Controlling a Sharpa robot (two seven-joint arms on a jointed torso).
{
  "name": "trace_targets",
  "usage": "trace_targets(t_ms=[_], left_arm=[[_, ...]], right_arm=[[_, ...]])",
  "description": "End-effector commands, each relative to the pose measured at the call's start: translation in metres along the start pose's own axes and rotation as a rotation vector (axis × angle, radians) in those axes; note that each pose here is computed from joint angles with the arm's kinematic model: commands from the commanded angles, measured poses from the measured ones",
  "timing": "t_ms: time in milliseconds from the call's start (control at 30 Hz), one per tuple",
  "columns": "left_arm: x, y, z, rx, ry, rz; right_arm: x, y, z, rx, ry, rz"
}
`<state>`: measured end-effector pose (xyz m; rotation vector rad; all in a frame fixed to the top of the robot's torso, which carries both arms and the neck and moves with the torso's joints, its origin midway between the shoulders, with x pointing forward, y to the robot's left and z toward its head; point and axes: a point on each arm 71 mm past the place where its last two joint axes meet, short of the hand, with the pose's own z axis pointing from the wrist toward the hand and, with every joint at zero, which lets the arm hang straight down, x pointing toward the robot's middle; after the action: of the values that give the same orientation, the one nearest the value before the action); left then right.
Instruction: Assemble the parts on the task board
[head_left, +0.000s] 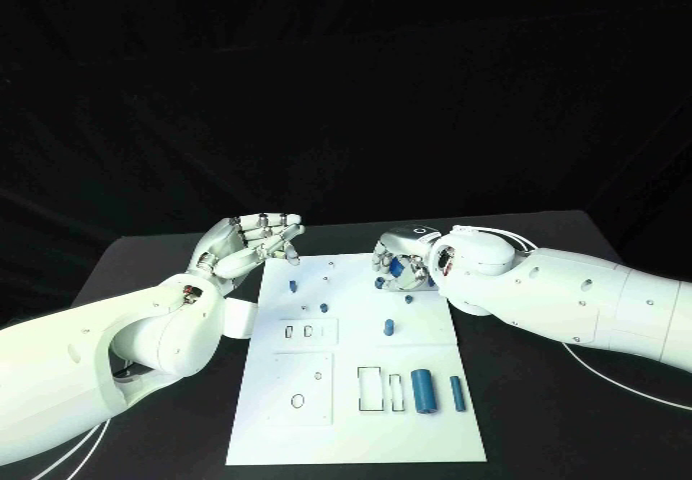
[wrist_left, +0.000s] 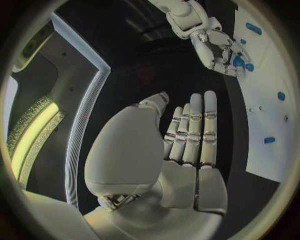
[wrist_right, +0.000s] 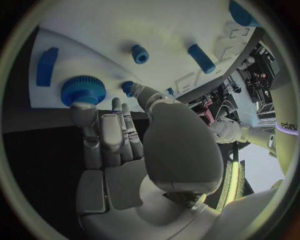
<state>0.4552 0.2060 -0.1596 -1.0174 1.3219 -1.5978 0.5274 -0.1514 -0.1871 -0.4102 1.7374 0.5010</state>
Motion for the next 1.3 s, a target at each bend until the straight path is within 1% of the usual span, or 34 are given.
trace_targets(t_ms=[33,167,367,967,1100,1300], left_arm=[[0.0024,-0.0007,0.0010,0.003,0.021,-0.015],[0.0020,-0.0005,0.0012,0.003,0.020,-0.015],[0.0015,-0.0001,0.0015,0.000,0.020,-0.015],[-0.0001,0.0012,0.0020,-0.012,0.021,-0.017],[-0.0002,0.0014,0.0021,-0.014,0.022,-0.018],[-0.0012,0.0019,0.0023,-0.018,0.019,-0.016]], right_arm=[[0.005,0.000,0.001,0.008,0.042,-0.027],[0.006,0.001,0.002,0.008,0.039,-0.026],[0.007,0.002,0.003,0.001,0.019,-0.010],[0.004,0.010,0.003,-0.024,-0.040,0.025],[0.003,0.011,0.004,-0.021,-0.060,0.031],[-0.001,0.014,0.006,-0.012,-0.107,0.050]])
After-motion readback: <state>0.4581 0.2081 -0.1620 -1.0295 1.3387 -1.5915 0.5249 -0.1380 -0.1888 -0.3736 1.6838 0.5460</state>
